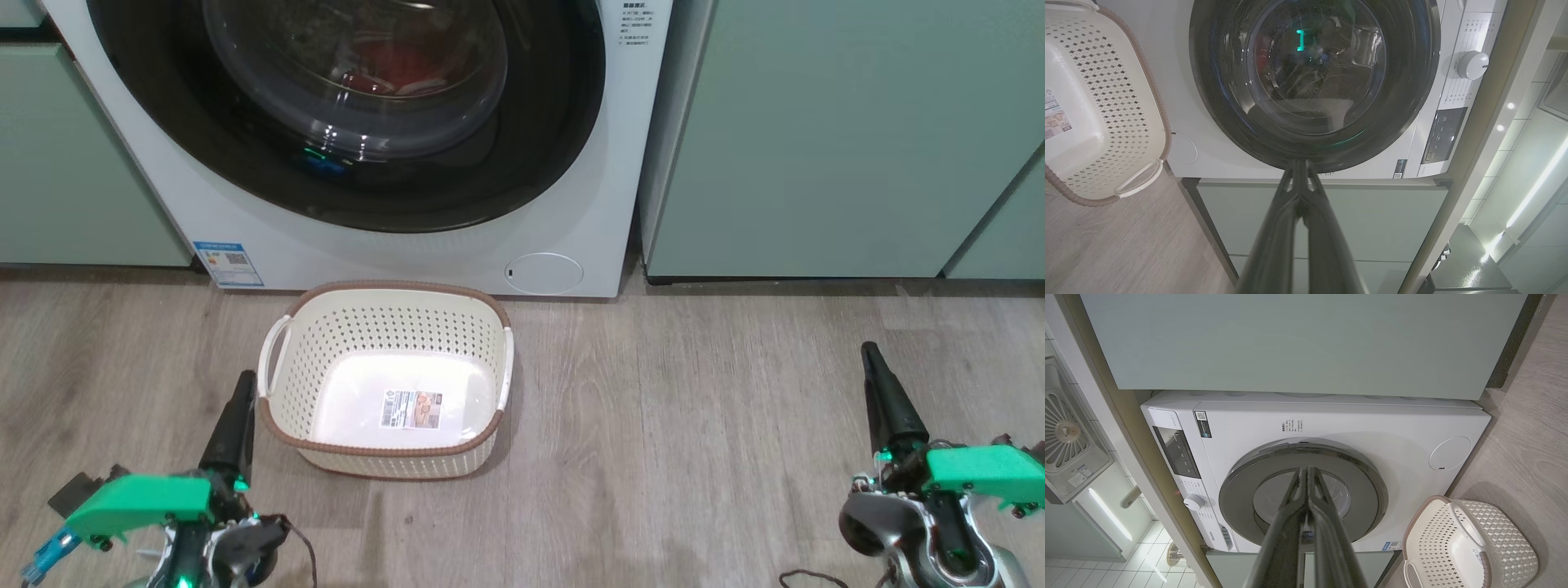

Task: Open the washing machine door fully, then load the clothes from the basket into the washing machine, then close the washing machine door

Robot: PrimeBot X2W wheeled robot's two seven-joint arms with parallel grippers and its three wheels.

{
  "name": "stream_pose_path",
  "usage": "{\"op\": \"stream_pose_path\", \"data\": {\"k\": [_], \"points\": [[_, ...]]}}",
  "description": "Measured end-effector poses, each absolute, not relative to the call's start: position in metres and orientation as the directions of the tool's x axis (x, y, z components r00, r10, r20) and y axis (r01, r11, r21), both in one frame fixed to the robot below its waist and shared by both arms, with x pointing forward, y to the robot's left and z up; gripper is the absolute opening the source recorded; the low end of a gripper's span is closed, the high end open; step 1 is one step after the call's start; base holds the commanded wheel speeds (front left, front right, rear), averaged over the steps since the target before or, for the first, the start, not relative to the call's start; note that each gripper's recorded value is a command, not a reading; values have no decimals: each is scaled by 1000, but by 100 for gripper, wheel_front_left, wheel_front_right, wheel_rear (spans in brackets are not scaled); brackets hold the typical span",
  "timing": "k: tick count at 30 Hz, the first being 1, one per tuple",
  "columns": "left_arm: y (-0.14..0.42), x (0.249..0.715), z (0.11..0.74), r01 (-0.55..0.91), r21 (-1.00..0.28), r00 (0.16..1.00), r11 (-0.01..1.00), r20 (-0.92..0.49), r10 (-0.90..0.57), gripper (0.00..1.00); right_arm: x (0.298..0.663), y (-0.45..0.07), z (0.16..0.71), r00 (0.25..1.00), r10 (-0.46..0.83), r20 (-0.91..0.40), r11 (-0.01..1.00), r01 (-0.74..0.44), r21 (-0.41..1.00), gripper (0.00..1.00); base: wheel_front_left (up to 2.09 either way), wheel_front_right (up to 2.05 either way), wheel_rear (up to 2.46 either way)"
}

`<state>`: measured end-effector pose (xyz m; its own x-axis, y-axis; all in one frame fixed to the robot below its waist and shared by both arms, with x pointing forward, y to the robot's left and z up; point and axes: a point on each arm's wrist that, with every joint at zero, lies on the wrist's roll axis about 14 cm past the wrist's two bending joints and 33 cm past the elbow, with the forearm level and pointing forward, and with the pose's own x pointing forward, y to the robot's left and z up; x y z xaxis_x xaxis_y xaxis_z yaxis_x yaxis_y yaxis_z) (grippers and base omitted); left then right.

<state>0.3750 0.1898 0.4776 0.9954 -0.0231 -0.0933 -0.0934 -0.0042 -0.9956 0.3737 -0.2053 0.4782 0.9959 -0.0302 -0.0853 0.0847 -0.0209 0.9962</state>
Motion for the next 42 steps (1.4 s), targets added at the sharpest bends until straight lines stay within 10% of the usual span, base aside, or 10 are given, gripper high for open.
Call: {"op": "stream_pose_path", "data": {"k": [42], "points": [[189, 375, 478, -93, -996, 995, -8, -93, -26, 0, 374, -206, 478, 996, -30, -85, -21, 84, 996, 0, 0, 0, 0]]}}
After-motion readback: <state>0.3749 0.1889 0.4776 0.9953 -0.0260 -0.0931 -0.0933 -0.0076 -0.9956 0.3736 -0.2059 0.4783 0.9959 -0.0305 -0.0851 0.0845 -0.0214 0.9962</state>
